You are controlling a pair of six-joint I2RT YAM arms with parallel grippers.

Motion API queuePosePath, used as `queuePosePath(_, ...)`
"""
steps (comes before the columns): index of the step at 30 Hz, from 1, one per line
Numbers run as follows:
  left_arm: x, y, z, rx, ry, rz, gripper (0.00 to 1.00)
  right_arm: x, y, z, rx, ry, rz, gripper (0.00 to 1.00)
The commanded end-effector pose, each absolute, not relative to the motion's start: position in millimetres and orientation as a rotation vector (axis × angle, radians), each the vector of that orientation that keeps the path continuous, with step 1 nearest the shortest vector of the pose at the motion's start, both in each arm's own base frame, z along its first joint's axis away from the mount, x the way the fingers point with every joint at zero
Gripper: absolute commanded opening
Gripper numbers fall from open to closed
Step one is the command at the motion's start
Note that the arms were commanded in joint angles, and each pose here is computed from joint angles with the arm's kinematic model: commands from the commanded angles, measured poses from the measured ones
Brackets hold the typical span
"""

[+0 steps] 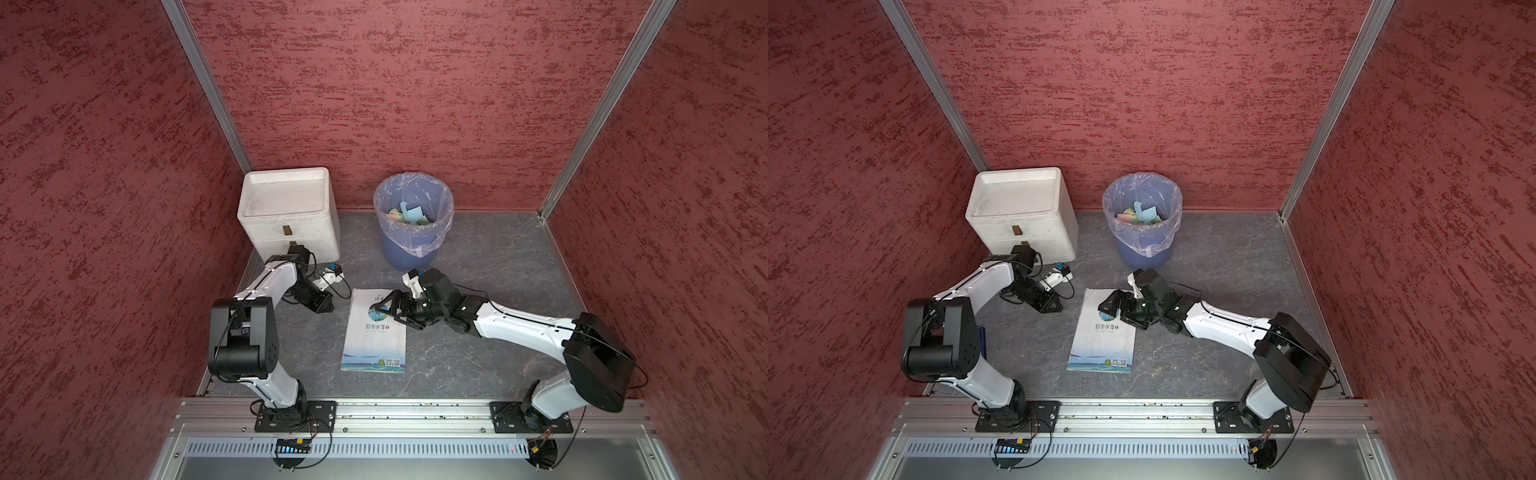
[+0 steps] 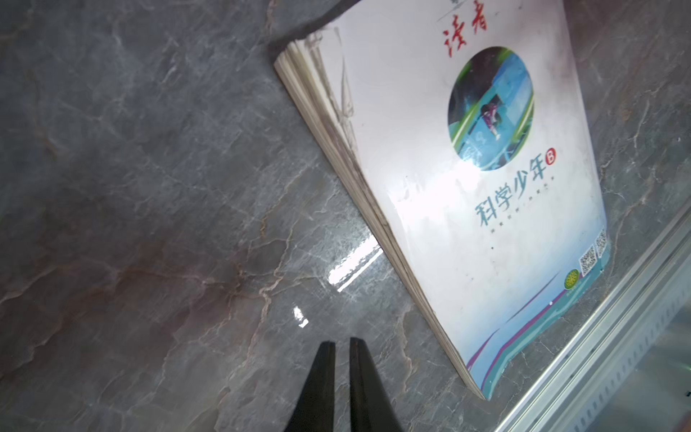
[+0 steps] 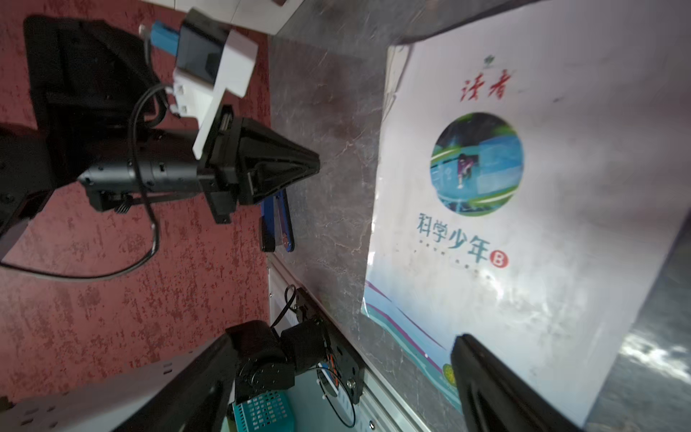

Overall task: Peel off the used sticky note
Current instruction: Close the book at the center of the board, then pick up the book from the center of the board.

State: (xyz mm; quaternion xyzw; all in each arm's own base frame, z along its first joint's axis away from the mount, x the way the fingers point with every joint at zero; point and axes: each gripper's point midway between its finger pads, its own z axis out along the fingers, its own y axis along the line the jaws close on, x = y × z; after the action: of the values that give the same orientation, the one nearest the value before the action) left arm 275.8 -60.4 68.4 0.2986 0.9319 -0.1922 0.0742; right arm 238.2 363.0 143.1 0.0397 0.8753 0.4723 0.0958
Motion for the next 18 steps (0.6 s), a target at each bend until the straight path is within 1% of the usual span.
queuePosePath(1,262,-77,68,0.971,2.788,-0.635,0.12,243,332,99,0.257,2.673,1.222,0.92)
queuePosePath(5,248,-95,49,1.062,2.809,-0.625,0.12,243,324,69,0.311,2.72,1.159,0.9)
queuePosePath(9,246,-104,31,1.105,2.844,-0.584,0.11,244,326,54,0.324,2.741,1.155,0.89)
queuePosePath(14,247,-103,15,1.141,2.867,-0.52,0.09,246,336,45,0.328,2.749,1.206,0.88)
queuePosePath(18,244,-102,7,1.152,2.893,-0.507,0.08,248,351,42,0.33,2.733,1.3,0.87)
